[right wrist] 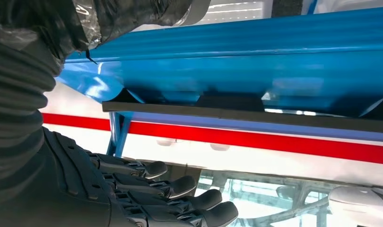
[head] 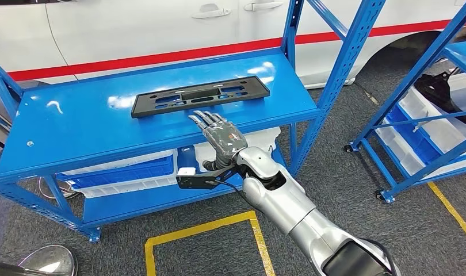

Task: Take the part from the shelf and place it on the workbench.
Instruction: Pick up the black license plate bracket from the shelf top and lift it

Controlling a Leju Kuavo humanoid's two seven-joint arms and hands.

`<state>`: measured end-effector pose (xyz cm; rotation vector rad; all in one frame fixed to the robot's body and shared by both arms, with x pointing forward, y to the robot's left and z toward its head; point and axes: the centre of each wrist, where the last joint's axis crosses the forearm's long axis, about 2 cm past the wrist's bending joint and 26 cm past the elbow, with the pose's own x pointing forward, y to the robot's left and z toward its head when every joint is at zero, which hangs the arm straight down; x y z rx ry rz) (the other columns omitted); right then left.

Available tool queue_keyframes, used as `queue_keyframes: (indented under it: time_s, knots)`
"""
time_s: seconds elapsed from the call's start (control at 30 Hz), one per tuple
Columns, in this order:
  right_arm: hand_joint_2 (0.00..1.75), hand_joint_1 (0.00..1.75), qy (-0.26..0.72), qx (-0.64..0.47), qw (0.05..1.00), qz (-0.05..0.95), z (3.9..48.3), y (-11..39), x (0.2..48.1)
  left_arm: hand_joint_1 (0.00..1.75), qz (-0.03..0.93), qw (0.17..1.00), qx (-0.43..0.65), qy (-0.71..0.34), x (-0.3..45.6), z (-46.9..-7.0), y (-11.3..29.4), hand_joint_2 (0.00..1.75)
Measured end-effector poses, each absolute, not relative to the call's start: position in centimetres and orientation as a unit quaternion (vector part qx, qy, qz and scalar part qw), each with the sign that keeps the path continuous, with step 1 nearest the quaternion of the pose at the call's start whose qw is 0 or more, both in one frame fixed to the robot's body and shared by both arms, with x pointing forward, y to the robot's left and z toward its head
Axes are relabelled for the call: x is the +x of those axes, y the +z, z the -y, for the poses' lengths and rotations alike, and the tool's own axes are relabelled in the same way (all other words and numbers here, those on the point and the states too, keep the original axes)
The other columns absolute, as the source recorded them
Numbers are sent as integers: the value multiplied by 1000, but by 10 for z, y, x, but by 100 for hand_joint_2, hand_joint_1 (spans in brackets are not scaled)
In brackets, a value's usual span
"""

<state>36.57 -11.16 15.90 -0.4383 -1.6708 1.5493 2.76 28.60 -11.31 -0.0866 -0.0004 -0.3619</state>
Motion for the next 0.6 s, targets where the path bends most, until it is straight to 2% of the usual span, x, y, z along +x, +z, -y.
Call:
queue_keyframes:
  time_s: [0.6]
  knots:
    - [175,0,618,-175,393,657,109,161,368,0,5,984,-52,-172,28,-279,-113,0]
